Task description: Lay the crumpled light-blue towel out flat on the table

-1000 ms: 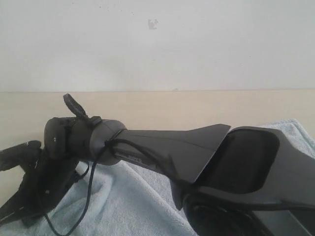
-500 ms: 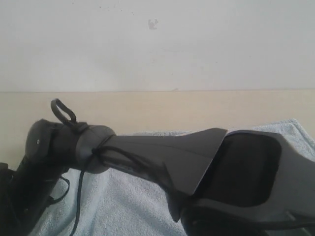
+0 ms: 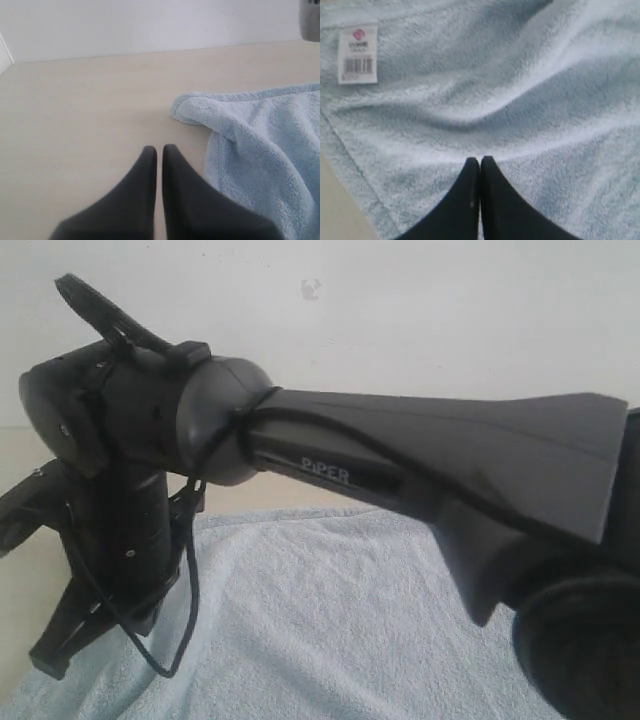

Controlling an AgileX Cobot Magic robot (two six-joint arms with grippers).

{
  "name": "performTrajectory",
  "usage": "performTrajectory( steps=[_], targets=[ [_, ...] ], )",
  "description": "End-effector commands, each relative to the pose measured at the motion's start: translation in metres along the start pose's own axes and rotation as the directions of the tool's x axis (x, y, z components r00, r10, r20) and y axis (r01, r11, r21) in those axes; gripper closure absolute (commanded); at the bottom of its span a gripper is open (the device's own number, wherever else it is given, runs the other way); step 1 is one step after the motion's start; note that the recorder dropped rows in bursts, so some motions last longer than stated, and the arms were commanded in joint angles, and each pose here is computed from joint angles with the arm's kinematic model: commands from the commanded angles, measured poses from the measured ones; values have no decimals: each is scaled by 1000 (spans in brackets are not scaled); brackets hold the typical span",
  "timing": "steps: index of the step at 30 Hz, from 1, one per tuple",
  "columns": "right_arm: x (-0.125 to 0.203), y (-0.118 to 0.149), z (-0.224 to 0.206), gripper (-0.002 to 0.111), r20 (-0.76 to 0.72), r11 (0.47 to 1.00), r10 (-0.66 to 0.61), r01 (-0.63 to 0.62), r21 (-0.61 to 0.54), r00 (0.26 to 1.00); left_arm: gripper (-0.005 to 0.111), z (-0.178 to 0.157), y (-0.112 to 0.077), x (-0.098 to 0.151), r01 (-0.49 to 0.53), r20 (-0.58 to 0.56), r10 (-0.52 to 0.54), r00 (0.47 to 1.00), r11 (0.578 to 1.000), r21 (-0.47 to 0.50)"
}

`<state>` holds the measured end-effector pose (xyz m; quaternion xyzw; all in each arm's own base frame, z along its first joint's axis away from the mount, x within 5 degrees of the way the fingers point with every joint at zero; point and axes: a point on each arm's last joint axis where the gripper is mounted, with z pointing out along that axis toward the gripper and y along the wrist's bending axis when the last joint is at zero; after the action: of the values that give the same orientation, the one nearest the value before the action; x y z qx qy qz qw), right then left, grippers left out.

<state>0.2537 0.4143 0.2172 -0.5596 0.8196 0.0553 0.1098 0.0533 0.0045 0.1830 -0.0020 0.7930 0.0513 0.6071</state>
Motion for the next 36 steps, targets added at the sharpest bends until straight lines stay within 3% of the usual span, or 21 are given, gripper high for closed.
performTrajectory(
  steps=[1,5,8,12,15,20,26,29,32,33,36],
  targets=[
    [21,-18,-11,109,5,995,76,-76,65,997,103,0,0,0,-2,7,2,1000,1000,-4],
    [61,-60,-2,109,64,953,280,-285,103,958,103,0,0,0,-2,7,2,1000,1000,-4],
    [109,-91,-6,109,133,890,425,-440,116,895,103,0,0,0,-2,7,2,1000,1000,-4],
    [186,-109,-24,109,170,807,551,-574,138,817,103,0,0,0,-2,7,2,1000,1000,-4],
    [241,-122,-45,109,220,726,632,-667,168,743,103,0,0,0,-2,7,2,1000,1000,-4],
    [321,-145,-68,109,268,510,791,-835,206,550,103,0,0,0,-2,7,2,1000,1000,-4],
    [368,-166,-72,109,270,307,897,-933,186,349,103,0,0,0,-2,7,2,1000,1000,-4],
    [381,-189,-65,109,331,273,890,-947,169,315,103,0,0,0,-2,7,2,1000,1000,-4],
    [392,-223,-63,109,353,192,906,-969,153,235,103,0,0,0,-2,7,2,1000,1000,-4],
    [395,-233,-61,109,352,186,907,-971,152,229,103,0,0,0,-2,7,2,1000,1000,-4],
    [395,-264,-57,109,358,240,891,-959,148,278,103,0,0,0,-2,7,2,1000,1000,-4]
  ],
)
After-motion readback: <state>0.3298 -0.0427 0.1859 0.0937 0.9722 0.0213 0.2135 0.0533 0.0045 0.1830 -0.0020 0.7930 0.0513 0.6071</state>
